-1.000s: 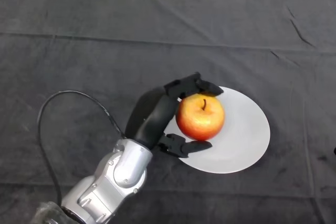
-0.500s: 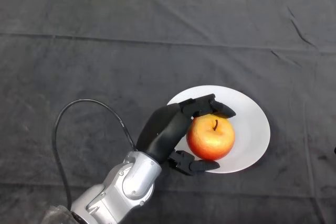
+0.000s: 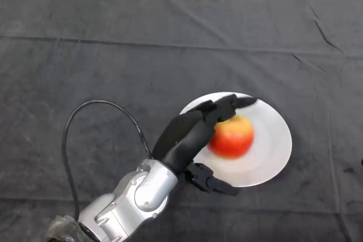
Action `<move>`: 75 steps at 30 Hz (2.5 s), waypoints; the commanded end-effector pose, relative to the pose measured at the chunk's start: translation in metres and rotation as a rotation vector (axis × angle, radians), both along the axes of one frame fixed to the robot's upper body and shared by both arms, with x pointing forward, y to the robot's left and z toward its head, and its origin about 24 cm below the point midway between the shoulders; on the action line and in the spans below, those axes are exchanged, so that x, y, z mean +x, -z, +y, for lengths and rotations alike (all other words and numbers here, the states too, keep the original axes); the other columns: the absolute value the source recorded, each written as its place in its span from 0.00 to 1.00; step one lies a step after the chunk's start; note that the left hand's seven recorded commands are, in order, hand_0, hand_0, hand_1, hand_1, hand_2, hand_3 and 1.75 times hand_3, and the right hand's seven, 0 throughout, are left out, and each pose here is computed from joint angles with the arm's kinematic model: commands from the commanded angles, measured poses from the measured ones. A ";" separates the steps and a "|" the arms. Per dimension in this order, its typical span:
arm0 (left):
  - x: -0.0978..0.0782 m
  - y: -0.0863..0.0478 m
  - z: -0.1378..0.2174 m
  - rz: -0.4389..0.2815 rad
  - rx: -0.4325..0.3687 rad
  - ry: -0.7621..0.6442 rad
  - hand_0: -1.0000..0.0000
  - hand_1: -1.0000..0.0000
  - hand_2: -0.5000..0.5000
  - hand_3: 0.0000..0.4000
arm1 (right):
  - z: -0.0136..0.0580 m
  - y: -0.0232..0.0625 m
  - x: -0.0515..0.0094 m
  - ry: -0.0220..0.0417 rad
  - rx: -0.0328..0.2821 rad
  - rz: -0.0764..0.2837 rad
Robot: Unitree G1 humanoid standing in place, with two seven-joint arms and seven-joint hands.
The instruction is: Move the apple to the plate
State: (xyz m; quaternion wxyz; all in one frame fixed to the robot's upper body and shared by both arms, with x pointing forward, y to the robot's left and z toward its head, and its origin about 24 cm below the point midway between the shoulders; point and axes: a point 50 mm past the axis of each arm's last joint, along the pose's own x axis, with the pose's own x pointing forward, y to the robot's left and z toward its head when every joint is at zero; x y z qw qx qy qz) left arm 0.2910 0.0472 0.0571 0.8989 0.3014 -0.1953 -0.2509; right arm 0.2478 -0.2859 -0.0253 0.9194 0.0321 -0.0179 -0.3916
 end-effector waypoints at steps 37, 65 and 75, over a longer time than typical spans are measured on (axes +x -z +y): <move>0.027 -0.051 0.072 -0.159 -0.208 -0.249 1.00 1.00 0.50 0.00 | 0.0267 0.0544 -0.0436 0.0108 0.175 0.257; 0.019 -0.059 0.174 -0.264 -0.318 -0.586 1.00 1.00 0.50 0.00 | 0.0267 0.0544 -0.0436 0.0107 0.175 0.257; 0.007 -0.066 0.205 -0.311 -0.354 -0.693 1.00 1.00 0.50 0.00 | 0.0267 0.0544 -0.0436 0.0107 0.175 0.257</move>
